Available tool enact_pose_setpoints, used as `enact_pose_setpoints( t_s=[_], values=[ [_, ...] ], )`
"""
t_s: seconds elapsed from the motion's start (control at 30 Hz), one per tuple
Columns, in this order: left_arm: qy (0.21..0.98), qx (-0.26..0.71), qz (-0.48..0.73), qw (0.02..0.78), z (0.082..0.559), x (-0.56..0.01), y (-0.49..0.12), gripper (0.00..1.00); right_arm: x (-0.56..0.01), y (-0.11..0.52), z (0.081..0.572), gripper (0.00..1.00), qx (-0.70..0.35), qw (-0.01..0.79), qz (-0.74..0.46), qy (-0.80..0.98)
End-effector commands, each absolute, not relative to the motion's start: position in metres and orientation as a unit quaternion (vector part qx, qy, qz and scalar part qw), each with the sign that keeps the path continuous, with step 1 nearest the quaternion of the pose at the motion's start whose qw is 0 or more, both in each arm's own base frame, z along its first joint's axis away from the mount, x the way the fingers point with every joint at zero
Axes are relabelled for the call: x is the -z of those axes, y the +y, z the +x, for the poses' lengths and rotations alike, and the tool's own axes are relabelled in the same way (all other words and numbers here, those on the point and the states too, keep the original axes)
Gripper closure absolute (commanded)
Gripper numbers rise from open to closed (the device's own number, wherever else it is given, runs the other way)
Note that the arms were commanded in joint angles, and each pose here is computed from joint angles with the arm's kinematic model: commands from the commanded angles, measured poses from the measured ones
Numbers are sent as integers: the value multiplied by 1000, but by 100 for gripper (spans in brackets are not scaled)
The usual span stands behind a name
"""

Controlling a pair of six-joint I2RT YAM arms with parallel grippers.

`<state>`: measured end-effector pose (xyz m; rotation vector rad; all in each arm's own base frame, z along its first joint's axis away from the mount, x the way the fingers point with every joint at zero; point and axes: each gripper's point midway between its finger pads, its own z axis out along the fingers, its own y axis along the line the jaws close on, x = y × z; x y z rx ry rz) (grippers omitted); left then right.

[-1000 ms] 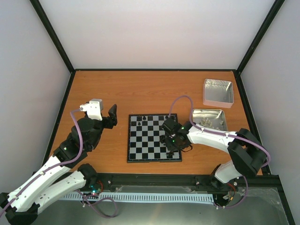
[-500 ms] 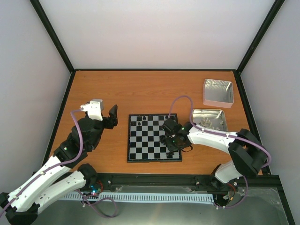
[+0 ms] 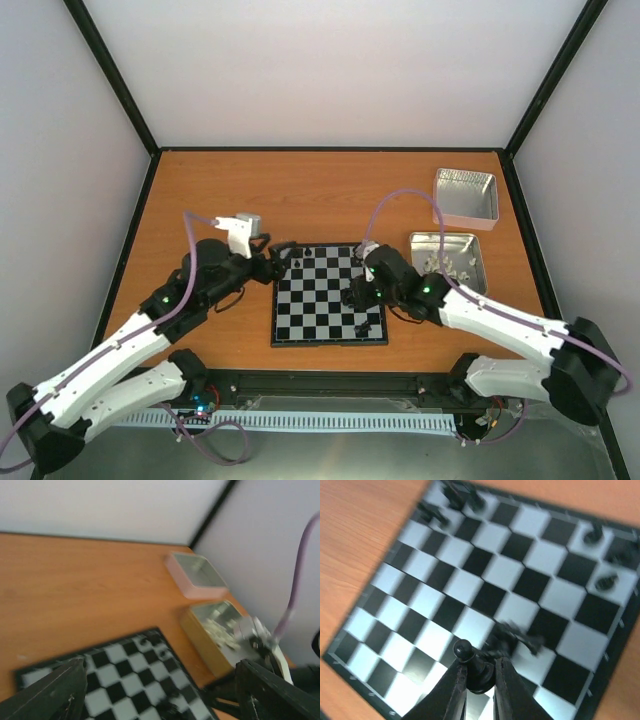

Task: Set up the chess pieces on the board
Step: Place the chess piece on the chessboard.

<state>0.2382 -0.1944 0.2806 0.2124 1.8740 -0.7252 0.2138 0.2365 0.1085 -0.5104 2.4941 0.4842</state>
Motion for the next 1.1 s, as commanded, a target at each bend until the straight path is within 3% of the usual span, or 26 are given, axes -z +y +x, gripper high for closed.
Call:
enact_pose_setpoints(
  t_s=[0.0, 0.13, 0.3, 0.37, 0.47, 0.73, 0.9, 1.07],
  values=[
    [762, 455, 146, 436, 212, -291, -251, 18, -174, 276, 218, 89, -289, 390, -267, 832],
    [766, 488, 176, 380, 205, -285, -274, 19, -208, 285, 209, 88, -334, 439, -305, 776],
    [778, 513, 214, 294, 201, -271, -305, 36, -220, 287, 203, 87, -346, 454, -324, 755],
    [771, 531, 221, 273, 197, -270, -312, 38, -220, 286, 202, 87, -348, 454, -325, 753],
    [766, 544, 221, 263, 195, -268, -316, 41, -217, 284, 202, 87, -342, 452, -323, 757],
    [795, 521, 199, 240, 207, -243, -320, 67, -213, 282, 201, 87, -341, 450, -323, 759],
    [805, 508, 177, 249, 217, -240, -319, 70, -212, 283, 200, 87, -341, 449, -327, 758],
    [802, 511, 180, 250, 218, -242, -321, 85, -210, 284, 200, 87, -343, 447, -327, 759]
  ],
)
